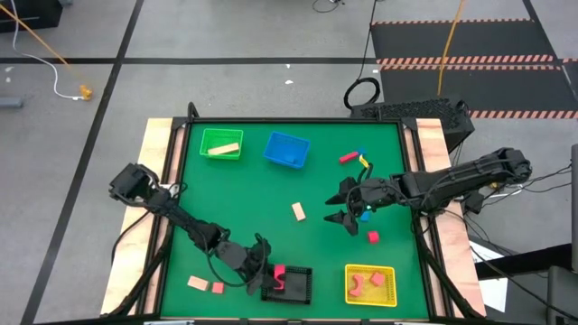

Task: Sort & place blocks by color
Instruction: Put the middle red wooden block into the black basket, then put the right brown wooden block into the green basket

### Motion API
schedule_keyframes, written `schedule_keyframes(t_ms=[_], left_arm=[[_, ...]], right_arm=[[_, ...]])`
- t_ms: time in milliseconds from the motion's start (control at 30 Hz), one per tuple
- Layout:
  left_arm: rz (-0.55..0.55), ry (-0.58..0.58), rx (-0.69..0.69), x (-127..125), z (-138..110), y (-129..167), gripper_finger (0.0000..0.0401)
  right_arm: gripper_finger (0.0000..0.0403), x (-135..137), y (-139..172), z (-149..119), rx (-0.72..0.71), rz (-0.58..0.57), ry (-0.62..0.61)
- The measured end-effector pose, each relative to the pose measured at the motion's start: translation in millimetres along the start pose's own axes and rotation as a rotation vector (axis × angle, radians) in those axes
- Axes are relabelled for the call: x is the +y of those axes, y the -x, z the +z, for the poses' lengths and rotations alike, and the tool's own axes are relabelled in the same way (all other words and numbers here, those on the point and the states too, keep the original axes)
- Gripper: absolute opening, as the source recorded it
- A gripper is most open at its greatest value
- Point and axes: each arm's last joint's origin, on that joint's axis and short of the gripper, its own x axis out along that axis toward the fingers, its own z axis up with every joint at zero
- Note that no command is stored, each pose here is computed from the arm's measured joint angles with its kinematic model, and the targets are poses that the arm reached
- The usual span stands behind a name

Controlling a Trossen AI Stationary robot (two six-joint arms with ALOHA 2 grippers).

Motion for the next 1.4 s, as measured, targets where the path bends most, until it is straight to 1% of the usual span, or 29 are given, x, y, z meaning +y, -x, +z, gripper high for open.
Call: schedule_keyframes(t_ms=[133, 167, 200, 300, 367, 433, 500, 633, 800, 900, 1100, 1233, 1400], left_arm=[[0.016, -0.007, 0.026, 1.6, -2.3, 0.1, 0.0132], [0.016, -0.002, 0.029, 1.8, -2.5, 0.1, 0.0139], [0.015, 0.000, 0.030, 1.7, -2.5, 0.1, 0.0153], [0.013, -0.001, 0.031, 1.5, -2.5, 0.1, 0.0216], [0.008, -0.011, 0.028, 1.0, -2.2, 0.1, 0.0250], [-0.002, -0.020, 0.023, -0.1, -1.5, 0.0, 0.0271], [-0.013, -0.028, 0.025, -3.1, -0.1, -1.0, 0.0280], [-0.056, -0.064, 0.032, -12.4, 4.1, -3.5, 0.0275], [-0.084, -0.116, 0.035, -20.7, 10.0, -6.1, 0.0246], [-0.077, -0.124, 0.029, -19.3, 13.3, -6.0, 0.0229], [-0.078, -0.121, 0.037, -13.2, 23.5, -6.0, 0.0212], [-0.066, -0.140, 0.055, -14.7, 34.6, 3.1, 0.0213], [-0.017, -0.224, 0.042, -21.9, 48.0, 22.0, 0.0213]], right_arm=[[0.0270, 0.0, 0.0, 0.0, 0.000, 0.000, 0.001], [0.0270, 0.0, 0.0, 0.0, 0.000, 0.000, 0.001], [0.0270, 0.0, 0.0, 0.0, 0.000, 0.000, 0.001], [0.0270, 0.0, 0.0, 0.0, 0.000, 0.000, 0.006], [0.0270, 0.0, 0.0, 0.0, 0.000, -0.001, 0.008], [0.0270, 0.0, 0.0, 0.0, 0.000, -0.001, 0.009], [0.0270, 0.0, 0.0, 0.0, 0.000, -0.001, 0.009], [0.0270, -0.1, 0.0, -0.2, 0.003, -0.002, 0.009], [0.0270, -0.9, 0.1, -1.5, 0.016, -0.010, 0.005], [0.0270, -1.0, 0.1, -1.5, 0.016, -0.012, -0.023], [0.0270, -3.0, 0.1, -0.4, -0.024, -0.077, -0.042], [0.0270, -4.3, -6.5, -2.3, -0.014, -0.098, -0.059], [0.0270, -8.7, -22.0, -9.2, 0.024, -0.154, -0.098]])
